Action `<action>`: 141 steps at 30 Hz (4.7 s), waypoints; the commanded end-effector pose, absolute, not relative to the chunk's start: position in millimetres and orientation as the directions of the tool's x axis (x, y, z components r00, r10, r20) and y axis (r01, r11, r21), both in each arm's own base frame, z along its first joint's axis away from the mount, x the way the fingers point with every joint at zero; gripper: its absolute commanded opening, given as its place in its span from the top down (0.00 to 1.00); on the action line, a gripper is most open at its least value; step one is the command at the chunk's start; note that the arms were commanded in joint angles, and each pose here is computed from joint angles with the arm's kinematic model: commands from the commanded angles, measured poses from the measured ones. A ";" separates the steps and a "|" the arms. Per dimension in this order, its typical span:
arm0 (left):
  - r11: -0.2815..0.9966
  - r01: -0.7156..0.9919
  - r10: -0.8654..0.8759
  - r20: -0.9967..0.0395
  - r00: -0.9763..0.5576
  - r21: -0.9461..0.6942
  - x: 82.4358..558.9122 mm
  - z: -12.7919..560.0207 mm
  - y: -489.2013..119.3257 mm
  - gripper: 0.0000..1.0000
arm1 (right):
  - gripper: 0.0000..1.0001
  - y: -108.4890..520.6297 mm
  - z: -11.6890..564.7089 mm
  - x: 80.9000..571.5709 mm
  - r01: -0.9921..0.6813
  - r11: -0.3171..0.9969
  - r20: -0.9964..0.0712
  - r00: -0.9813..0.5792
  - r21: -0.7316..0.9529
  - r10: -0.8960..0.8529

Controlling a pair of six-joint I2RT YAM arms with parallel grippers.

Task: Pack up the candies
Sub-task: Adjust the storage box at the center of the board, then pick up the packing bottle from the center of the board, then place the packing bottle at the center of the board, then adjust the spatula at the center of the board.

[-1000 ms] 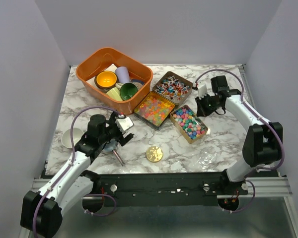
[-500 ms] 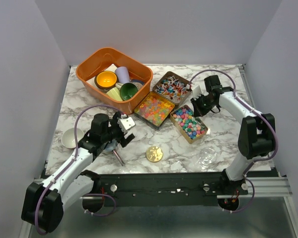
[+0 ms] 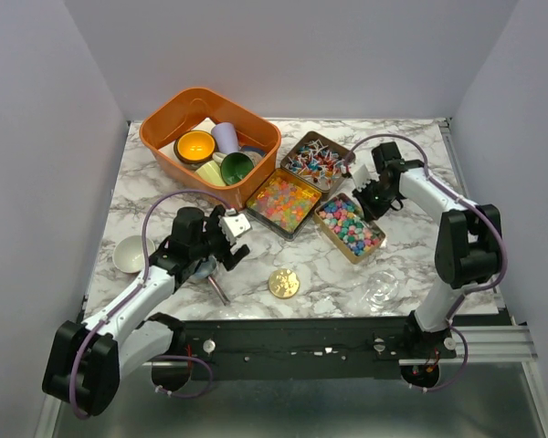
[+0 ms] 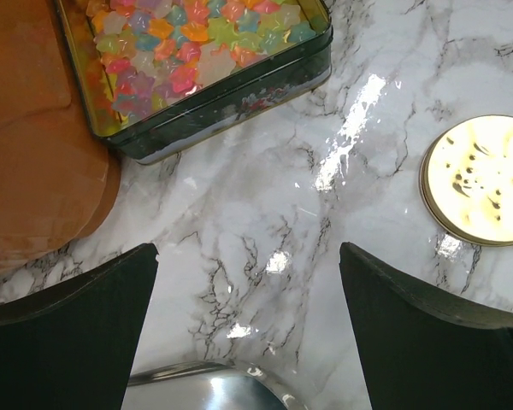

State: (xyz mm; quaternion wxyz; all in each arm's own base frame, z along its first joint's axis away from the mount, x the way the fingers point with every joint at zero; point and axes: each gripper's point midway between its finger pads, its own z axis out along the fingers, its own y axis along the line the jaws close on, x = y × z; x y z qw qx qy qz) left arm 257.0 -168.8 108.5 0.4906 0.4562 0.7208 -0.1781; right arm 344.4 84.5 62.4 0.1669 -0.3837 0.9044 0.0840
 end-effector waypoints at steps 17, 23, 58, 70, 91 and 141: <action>0.527 0.836 0.401 -0.912 -0.088 0.151 261.7 127.4 -187.5 0.01 | 0.99 71.4 86.0 454.7 -0.683 0.699 -0.385 -0.599 -0.213 -0.702; 0.524 0.837 0.410 -0.908 -0.087 0.157 264.0 132.3 -187.9 0.01 | 0.99 69.7 87.1 466.8 -0.674 0.699 -0.387 -0.593 -0.241 -0.706; 0.534 0.825 0.471 -0.875 -0.109 0.184 253.3 126.8 -187.3 0.01 | 0.41 70.7 93.0 187.6 -0.998 0.015 -0.443 0.017 -0.067 -0.897; 0.656 0.736 0.440 -0.877 -0.192 0.168 271.6 128.0 -157.1 0.01 | 0.46 91.5 70.1 175.4 -0.994 -0.105 -0.447 0.102 -0.018 -0.889; 0.745 0.628 0.422 -0.887 -0.185 0.223 280.1 180.7 -127.8 0.01 | 0.99 229.2 99.9 227.2 -0.979 -0.188 -0.544 0.202 -0.082 -0.815; -0.155 0.978 0.929 -0.317 0.193 0.139 161.1 46.1 -59.0 0.50 | 0.48 235.4 189.9 251.5 -0.946 0.104 -0.568 0.095 -0.308 -0.818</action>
